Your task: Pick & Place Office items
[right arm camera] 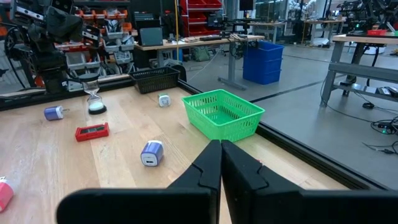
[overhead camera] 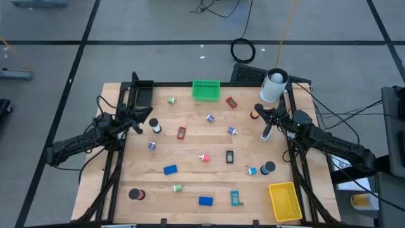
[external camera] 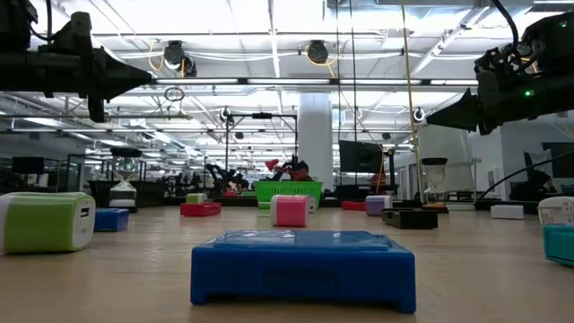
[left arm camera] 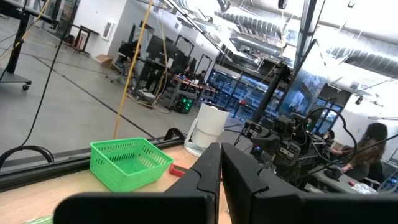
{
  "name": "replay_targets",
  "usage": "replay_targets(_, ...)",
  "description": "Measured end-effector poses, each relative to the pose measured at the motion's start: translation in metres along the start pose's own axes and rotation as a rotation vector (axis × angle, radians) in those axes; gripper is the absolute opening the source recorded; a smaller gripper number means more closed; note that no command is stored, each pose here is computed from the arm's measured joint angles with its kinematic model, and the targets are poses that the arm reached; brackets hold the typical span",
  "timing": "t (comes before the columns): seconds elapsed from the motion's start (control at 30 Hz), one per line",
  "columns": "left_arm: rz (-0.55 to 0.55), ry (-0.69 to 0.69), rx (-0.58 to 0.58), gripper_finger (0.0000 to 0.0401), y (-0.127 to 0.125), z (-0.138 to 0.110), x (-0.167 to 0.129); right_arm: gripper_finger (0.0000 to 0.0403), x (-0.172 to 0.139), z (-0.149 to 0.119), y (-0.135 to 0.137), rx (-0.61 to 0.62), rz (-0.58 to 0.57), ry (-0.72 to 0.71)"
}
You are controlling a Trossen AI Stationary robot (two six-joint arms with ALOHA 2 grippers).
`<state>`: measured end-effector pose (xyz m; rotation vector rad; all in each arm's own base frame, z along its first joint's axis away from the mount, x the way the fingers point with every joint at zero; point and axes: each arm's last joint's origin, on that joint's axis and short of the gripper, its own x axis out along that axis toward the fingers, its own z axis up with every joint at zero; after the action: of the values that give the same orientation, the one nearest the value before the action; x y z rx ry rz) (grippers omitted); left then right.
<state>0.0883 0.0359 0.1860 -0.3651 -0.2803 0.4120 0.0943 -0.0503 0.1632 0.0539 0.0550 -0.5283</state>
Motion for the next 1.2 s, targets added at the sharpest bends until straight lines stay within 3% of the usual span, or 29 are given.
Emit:
replay_targets(0.7, 0.000, 0.000, 0.000, 0.0017, 0.000, 0.000, 0.000, 0.0004, 0.000, 0.000, 0.000, 0.010, 0.002, -0.003)
replay_targets(0.97, 0.000, 0.000, 0.000, 0.0017, 0.000, 0.000, 0.000, 0.0004, 0.000, 0.000, 0.000, 0.093, 0.003, -0.005)
replay_targets(1.2, 0.000, 0.000, 0.000, 0.0017, 0.000, 0.000, 0.000, 0.0004, -0.002, 0.029, 0.001, 0.105, 0.031, -0.301)
